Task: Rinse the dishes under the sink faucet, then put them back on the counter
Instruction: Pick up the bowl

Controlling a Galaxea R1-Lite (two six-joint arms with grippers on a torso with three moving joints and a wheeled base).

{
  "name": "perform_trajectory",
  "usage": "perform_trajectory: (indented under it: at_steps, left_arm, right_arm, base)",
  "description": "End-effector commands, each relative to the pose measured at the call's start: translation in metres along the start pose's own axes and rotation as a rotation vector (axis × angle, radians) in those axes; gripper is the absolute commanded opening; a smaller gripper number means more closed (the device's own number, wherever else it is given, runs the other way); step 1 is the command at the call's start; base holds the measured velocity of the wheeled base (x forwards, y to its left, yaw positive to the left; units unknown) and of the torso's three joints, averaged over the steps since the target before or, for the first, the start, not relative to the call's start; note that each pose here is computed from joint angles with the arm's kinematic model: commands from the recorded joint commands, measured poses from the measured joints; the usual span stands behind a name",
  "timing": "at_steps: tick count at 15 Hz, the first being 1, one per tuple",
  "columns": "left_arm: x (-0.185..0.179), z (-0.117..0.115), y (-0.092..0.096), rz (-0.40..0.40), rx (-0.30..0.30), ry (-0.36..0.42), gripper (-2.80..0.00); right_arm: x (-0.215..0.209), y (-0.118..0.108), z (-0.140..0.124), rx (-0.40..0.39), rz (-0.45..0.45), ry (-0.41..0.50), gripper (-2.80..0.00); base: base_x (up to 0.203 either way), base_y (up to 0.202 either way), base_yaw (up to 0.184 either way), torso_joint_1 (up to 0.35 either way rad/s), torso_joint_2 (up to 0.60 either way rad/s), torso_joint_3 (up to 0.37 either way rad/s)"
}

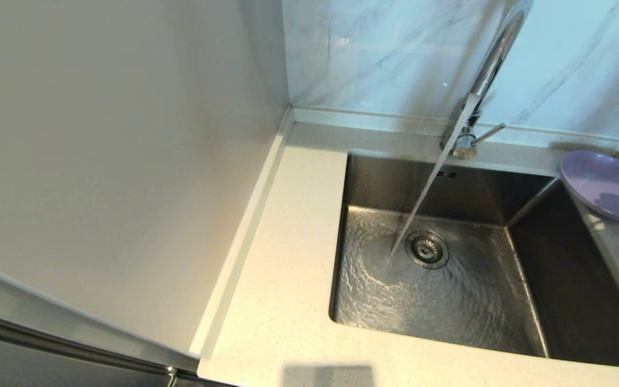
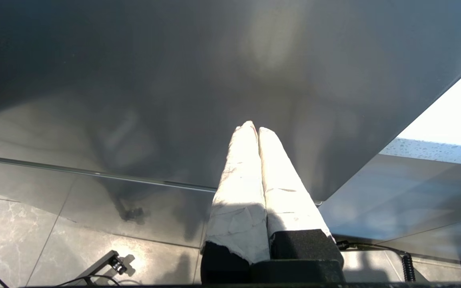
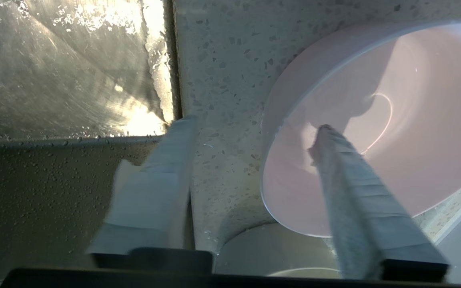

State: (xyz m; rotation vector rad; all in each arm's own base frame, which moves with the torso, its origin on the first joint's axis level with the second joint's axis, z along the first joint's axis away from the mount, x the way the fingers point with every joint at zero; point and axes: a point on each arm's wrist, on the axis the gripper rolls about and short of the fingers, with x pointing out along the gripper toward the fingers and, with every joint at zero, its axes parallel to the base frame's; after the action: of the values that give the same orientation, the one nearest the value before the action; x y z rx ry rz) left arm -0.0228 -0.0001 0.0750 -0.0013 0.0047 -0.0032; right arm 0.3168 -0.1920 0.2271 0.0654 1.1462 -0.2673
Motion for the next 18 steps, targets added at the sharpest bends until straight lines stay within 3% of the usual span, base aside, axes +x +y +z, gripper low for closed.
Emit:
perform_trajectory:
  at_steps: [1,11,18]
  left_arm:
    - [0.0,0.0,0.0,0.0,0.0,0.0,-2.8]
    - [0.0,0.0,0.0,0.0,0.0,0.0,-2.8]
    - [0.0,0.0,0.0,0.0,0.0,0.0,-2.8]
  right_arm:
    - [0.003,0.0,0.0,-0.002,0.005,0.011,-2.8]
    - [0.001,-0.008,-0.003,0.017,-0.005,0.011,-2.8]
    - [-0.034,-0.004,-0.012,0.017,-0.019,-0.045,-2.8]
  base:
    - [0.0,0.0,0.0,0.0,0.0,0.0]
    - [0.0,0.0,0.0,0.0,0.0,0.0]
    - [0.0,0.0,0.0,0.0,0.0,0.0]
